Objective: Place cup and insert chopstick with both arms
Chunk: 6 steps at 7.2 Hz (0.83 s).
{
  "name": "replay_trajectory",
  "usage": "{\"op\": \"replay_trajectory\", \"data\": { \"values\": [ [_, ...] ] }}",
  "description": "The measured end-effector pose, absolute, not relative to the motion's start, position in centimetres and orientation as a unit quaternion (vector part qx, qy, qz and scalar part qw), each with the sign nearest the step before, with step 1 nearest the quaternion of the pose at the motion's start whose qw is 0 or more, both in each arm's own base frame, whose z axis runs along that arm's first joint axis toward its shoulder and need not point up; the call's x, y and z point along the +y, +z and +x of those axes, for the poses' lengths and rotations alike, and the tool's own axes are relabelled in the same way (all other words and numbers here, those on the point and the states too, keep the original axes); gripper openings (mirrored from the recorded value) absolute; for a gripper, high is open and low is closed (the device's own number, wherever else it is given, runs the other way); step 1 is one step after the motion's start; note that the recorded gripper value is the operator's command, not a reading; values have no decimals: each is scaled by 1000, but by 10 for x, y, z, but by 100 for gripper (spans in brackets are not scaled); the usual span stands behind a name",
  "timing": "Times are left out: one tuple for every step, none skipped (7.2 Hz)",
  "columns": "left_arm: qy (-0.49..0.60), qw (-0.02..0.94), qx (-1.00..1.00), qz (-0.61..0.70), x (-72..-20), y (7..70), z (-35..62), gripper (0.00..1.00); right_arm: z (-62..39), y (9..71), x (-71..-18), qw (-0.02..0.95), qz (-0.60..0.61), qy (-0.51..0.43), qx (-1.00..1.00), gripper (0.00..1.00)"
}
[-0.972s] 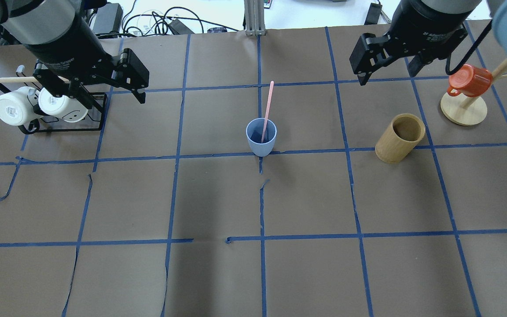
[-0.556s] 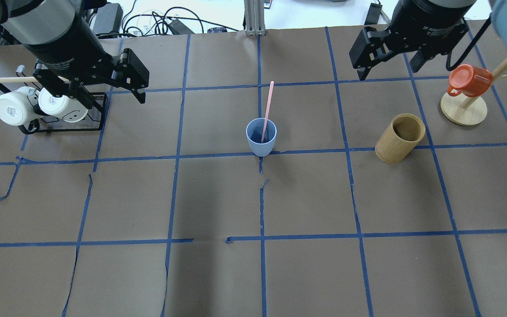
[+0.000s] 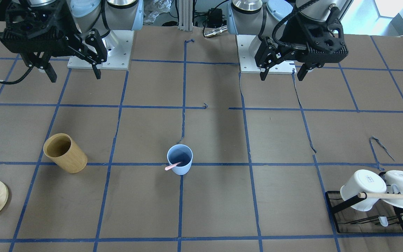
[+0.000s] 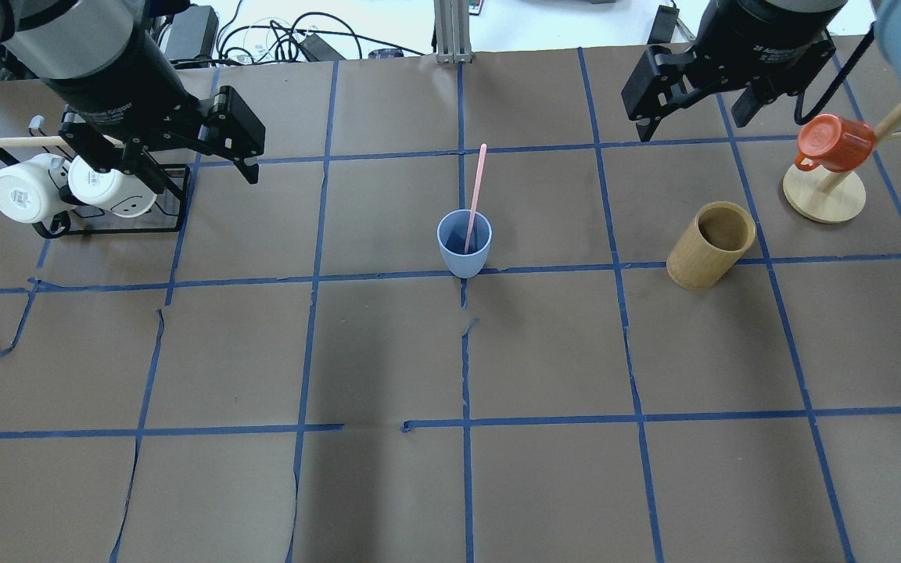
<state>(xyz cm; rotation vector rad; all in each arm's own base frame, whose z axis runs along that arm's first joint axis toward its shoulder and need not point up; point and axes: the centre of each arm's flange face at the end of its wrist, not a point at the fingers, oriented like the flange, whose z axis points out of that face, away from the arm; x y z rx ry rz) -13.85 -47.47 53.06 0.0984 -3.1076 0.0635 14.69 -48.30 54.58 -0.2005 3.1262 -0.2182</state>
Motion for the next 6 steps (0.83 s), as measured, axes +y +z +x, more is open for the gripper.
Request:
{"op": "replay_trajectory", "data": {
  "values": [
    [20,16,-999,32,-475,531,-138,100,147,545,-482,0,-64,-69,996,99],
    [20,16,-999,31,-475,531,-138,100,147,545,-481,0,-64,-68,996,99],
    [20,16,-999,31,-475,531,-138,100,147,544,-480,0,-65,-66,996,100],
    [20,16,-999,31,-475,531,-138,100,147,543,-480,0,-65,-65,996,100],
    [20,16,-999,31,-475,531,-139,100,147,542,-480,0,-65,-64,996,100],
    [20,16,-999,31,-475,531,-138,100,147,541,-481,0,-65,-64,996,100]
  ]
}}
